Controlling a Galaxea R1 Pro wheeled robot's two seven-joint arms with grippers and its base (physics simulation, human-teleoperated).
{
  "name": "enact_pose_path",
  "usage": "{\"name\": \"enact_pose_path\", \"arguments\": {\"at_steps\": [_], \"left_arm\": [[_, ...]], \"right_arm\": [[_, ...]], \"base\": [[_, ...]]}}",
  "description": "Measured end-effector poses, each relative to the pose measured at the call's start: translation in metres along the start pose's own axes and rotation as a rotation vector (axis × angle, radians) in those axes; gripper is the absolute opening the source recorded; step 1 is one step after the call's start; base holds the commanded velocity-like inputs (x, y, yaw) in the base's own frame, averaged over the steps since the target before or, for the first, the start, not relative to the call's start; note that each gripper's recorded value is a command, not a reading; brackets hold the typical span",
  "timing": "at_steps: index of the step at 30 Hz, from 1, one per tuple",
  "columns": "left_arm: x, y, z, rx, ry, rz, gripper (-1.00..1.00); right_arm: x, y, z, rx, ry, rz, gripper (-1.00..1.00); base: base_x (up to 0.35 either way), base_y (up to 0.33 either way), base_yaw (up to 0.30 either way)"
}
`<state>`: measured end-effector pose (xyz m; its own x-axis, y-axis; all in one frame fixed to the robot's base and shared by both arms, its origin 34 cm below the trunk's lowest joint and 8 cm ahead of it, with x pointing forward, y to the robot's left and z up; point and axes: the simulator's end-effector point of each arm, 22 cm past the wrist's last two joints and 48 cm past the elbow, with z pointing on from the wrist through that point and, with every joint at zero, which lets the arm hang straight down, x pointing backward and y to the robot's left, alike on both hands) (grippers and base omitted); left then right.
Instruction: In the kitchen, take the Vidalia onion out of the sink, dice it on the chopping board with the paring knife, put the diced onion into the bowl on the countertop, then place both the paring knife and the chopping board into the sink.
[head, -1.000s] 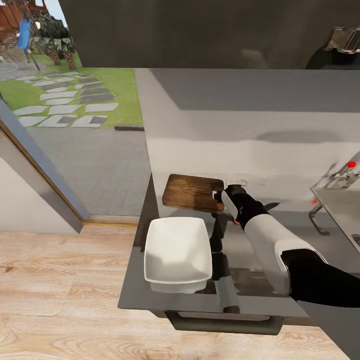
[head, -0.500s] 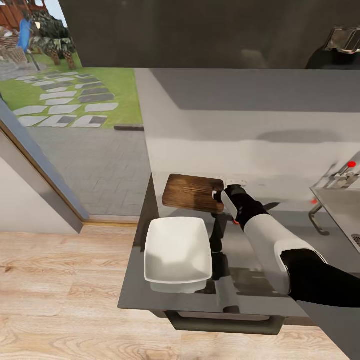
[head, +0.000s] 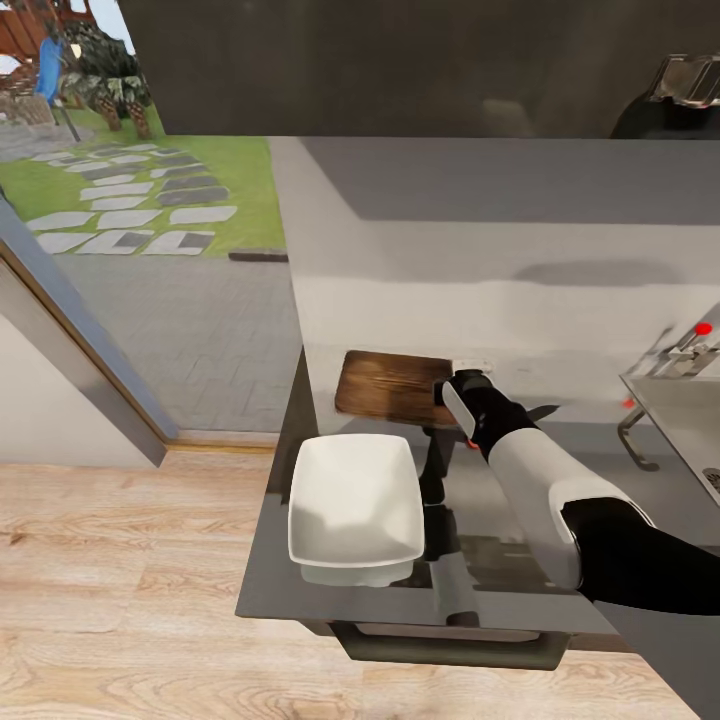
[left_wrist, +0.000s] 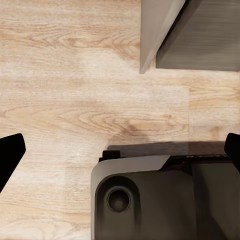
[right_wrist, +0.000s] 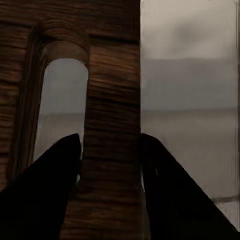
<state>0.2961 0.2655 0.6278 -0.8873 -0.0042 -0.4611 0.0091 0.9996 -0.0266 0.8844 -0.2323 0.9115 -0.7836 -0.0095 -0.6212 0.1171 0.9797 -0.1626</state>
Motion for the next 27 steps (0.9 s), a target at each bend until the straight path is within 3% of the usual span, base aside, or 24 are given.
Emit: {"name": "enact_pose_path", "arguments": {"at_steps": [27], "left_arm": [[-0.0007,-0.0001,0.0001,0.001,-0.001,0.0,1.0]], "right_arm": [[-0.0004,0.0012,-0.0009,-0.008,0.003,0.02,-1.0]], "base": [[0.0,0.0,0.0]]}}
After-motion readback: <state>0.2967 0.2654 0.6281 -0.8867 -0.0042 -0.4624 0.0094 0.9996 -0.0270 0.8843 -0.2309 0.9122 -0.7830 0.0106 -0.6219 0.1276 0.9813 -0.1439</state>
